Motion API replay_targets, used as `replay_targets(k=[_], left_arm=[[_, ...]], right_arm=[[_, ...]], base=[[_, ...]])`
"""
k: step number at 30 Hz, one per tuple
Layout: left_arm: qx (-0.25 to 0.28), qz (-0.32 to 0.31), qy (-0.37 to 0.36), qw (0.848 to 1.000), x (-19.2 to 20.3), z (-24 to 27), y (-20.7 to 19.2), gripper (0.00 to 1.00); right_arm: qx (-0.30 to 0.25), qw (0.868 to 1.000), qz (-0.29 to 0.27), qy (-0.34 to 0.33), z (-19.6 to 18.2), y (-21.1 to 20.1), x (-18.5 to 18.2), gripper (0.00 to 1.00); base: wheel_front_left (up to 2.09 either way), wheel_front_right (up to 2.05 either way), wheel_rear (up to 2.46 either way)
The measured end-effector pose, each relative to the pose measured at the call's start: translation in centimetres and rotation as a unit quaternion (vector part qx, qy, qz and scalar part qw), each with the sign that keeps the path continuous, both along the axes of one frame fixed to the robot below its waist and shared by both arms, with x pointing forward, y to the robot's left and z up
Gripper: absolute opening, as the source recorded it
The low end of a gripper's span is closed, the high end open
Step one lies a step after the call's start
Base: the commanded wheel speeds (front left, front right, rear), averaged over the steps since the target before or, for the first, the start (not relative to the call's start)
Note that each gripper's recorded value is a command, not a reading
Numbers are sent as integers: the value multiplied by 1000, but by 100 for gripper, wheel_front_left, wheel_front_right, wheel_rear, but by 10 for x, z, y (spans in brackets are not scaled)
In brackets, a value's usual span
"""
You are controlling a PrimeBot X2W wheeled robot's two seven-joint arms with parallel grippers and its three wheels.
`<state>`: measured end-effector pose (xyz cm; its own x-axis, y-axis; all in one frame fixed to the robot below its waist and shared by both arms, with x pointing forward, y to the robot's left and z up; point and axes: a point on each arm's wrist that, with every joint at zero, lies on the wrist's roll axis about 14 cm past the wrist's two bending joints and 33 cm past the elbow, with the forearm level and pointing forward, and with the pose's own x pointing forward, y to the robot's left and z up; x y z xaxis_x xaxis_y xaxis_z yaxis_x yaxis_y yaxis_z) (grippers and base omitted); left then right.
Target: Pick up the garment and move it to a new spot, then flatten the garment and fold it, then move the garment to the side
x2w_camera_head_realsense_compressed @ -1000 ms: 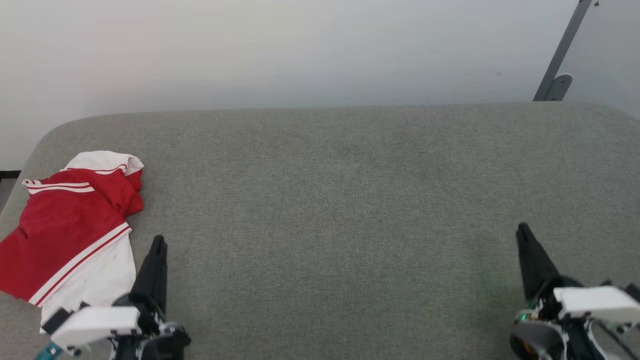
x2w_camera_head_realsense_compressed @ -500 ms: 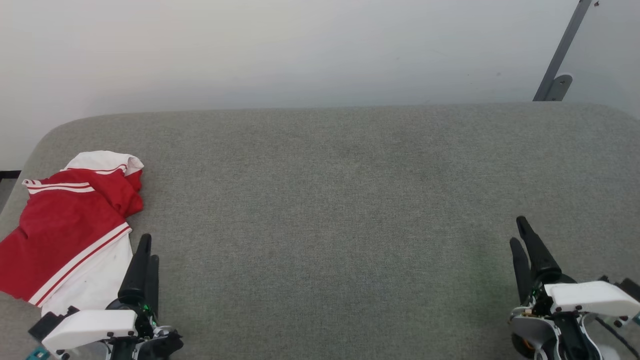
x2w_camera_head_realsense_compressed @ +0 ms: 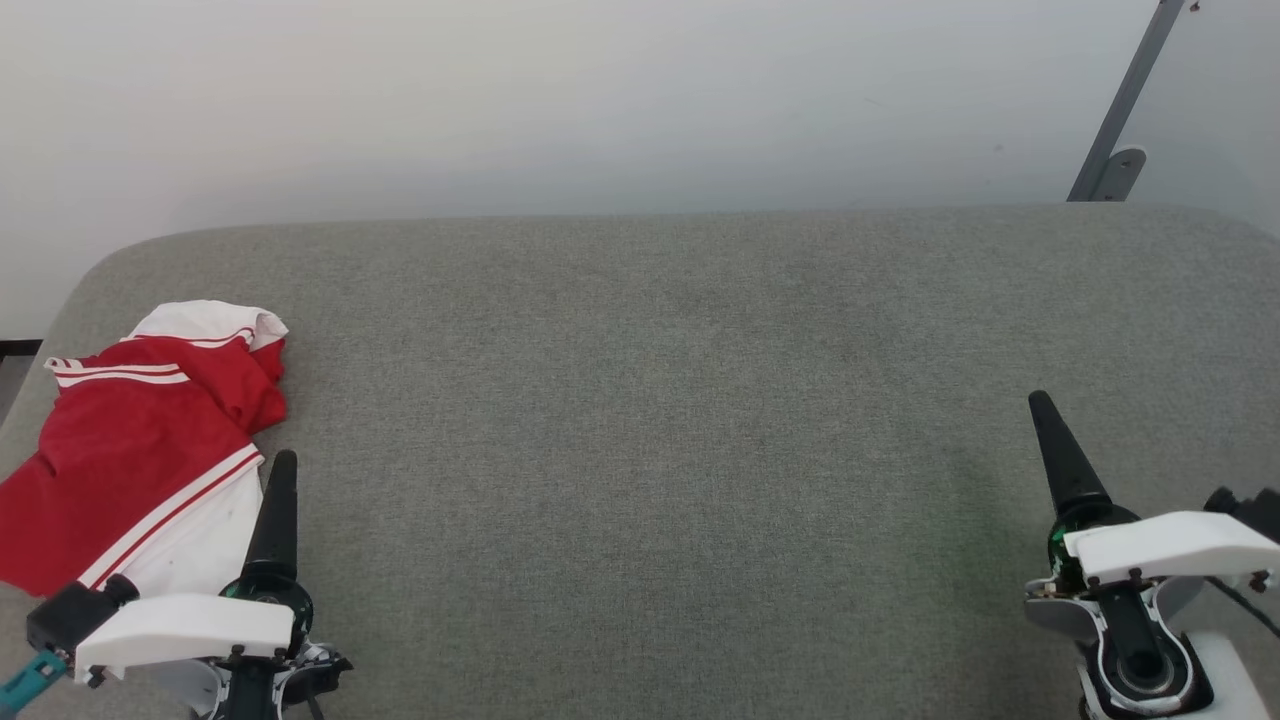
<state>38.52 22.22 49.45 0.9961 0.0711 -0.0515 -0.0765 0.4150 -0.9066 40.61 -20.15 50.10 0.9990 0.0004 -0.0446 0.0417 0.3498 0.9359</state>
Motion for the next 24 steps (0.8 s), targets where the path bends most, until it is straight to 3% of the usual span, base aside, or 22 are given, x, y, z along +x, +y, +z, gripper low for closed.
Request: replay_targets(k=[6,14,24], left_arm=[[95,-7,2,995,2,4,5,100],[179,-9,2,984,5,8,5,100],[295,-24,14,955,6,6,3,100]], right_arm=[[-71,997,0,-13,9,-3,6,100],[-158,987,3,-25,17,-5,11,100],[-303,952,11,-33,22,-7,15,100]], base=[[0,0,0],[0,0,0],[0,0,0]])
